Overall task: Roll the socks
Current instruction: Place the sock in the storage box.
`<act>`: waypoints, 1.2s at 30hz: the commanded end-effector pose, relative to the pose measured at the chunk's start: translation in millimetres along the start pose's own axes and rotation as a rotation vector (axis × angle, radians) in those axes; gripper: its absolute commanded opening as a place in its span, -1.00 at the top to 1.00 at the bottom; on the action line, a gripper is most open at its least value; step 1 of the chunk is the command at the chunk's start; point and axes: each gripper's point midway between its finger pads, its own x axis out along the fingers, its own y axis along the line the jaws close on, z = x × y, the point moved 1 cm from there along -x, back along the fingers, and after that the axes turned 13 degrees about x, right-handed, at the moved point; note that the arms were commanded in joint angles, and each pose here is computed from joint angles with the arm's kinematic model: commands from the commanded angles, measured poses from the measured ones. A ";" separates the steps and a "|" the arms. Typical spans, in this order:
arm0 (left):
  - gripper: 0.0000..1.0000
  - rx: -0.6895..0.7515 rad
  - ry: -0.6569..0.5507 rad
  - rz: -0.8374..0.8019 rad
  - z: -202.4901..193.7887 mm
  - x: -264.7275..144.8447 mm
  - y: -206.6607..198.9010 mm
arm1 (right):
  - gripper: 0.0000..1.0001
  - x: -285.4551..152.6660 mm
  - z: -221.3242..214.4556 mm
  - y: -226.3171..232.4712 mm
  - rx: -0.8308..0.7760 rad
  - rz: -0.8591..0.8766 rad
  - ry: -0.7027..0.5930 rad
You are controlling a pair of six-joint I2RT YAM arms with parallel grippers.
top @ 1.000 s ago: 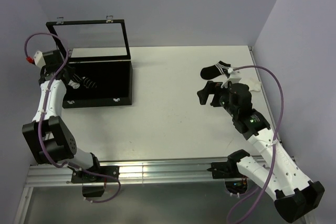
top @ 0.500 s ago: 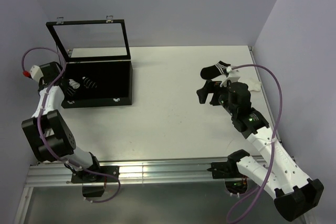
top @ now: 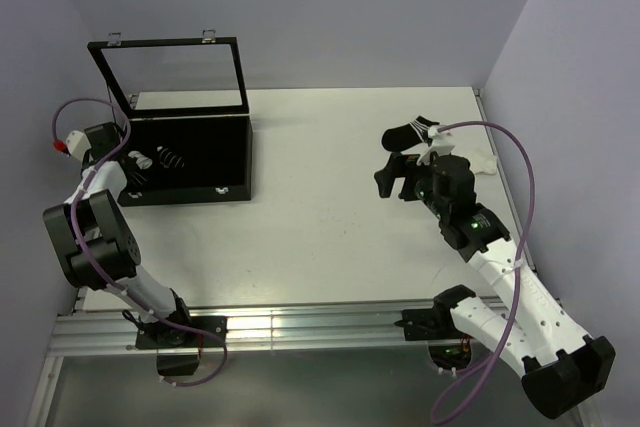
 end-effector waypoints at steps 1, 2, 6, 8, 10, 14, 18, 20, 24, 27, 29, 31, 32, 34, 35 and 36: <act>0.99 0.001 -0.034 -0.007 4.9 6.6 -2.3 | -1.00 2.4 10.8 1.5 -0.024 0.004 -0.041; 0.99 0.005 -0.017 -0.002 2.4 7.9 -1.6 | -1.00 2.4 10.8 1.4 -0.026 0.004 -0.041; 0.99 0.012 0.027 0.007 -4.3 7.1 -0.4 | -1.00 3.7 9.2 -0.5 -0.028 -0.001 -0.041; 0.99 0.021 0.038 0.014 -5.2 6.9 0.6 | -1.00 3.9 10.4 -0.5 -0.030 -0.002 -0.047; 0.99 0.038 0.069 0.027 -11.7 7.1 3.6 | -1.00 3.7 10.2 -0.7 -0.032 -0.002 -0.047; 0.99 0.043 0.118 0.044 -20.8 14.2 3.8 | -1.00 3.3 10.4 -2.7 -0.037 -0.012 -0.054; 0.99 0.049 0.144 0.051 -28.4 24.9 2.6 | -1.00 2.7 10.0 -2.6 -0.040 -0.011 -0.059; 0.99 0.051 0.166 0.061 -31.8 31.4 2.6 | -1.00 2.3 9.0 -3.1 -0.042 -0.012 -0.058; 0.99 0.064 0.197 0.083 -35.0 39.6 4.4 | -1.00 2.2 9.4 -5.2 -0.047 -0.022 -0.065; 0.99 0.073 0.218 0.084 -37.8 45.3 7.2 | -1.00 3.2 8.1 -5.7 -0.047 -0.023 -0.064; 0.99 0.073 0.248 0.074 -42.0 52.0 7.1 | -1.00 3.5 8.0 -5.5 -0.047 -0.021 -0.063; 0.99 0.069 0.279 0.102 -47.5 58.9 15.6 | -1.00 3.7 7.7 -5.7 -0.049 -0.021 -0.063; 0.98 0.080 0.287 0.101 -49.1 60.6 17.0 | -1.00 3.8 7.8 -5.1 -0.049 -0.019 -0.064; 0.89 0.090 0.291 0.116 -51.1 63.2 21.9 | -1.00 4.4 6.9 -5.6 -0.050 -0.022 -0.060; 0.83 0.100 0.291 0.123 -51.5 63.1 23.8 | -1.00 4.6 7.0 -6.4 -0.049 -0.024 -0.062; 0.77 0.101 0.288 0.125 -51.1 62.6 24.4 | -1.00 4.4 7.2 -5.4 -0.049 -0.021 -0.061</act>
